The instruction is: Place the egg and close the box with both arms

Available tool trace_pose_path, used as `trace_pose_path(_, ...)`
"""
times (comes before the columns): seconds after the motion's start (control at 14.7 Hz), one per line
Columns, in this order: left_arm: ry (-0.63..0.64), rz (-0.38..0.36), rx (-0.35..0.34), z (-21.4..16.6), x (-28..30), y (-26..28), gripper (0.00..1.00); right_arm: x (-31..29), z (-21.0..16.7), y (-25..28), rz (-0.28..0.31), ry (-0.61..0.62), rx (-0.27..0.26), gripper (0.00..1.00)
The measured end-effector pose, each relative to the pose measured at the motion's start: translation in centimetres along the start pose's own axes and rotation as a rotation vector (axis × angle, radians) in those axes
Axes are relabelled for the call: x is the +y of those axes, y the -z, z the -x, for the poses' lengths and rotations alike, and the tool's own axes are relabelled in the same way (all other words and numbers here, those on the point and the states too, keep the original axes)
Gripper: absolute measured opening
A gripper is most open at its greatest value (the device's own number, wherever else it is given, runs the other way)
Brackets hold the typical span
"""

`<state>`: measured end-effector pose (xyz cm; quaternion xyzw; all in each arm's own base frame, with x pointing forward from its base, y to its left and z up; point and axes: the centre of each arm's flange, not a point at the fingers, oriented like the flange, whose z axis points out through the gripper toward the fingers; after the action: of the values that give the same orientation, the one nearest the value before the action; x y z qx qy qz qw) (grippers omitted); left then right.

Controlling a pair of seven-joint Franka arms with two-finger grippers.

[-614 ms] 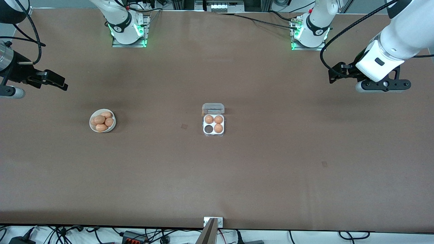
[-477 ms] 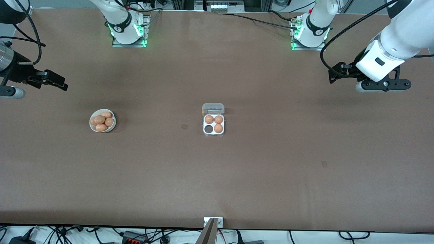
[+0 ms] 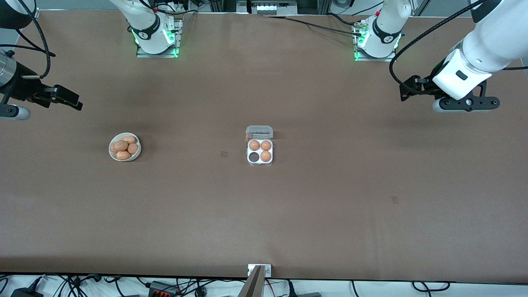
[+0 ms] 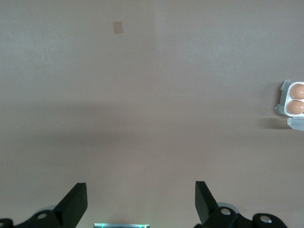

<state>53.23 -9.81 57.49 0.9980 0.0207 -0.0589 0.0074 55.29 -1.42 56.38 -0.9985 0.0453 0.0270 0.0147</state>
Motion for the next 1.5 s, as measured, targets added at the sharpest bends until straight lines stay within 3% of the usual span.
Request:
trace_pose_path(0.41,0.0,0.0,-0.002,-0.1,0.0,-0.1,1.0,0.1,-0.5,-1.3,0.004,-0.001,-0.031,1.0)
trace_pose_path(0.89,0.0,0.0,-0.002,-0.1,0.0,-0.1,1.0,0.5,-4.5,-11.3,0.019,-0.01,-0.169,1.0)
trace_pose_path(1.5,-0.001,0.001,-0.002,-0.1,0.0,-0.1,1.0,1.7,-7.5,-24.3,0.034,0.007,-0.137,1.0)
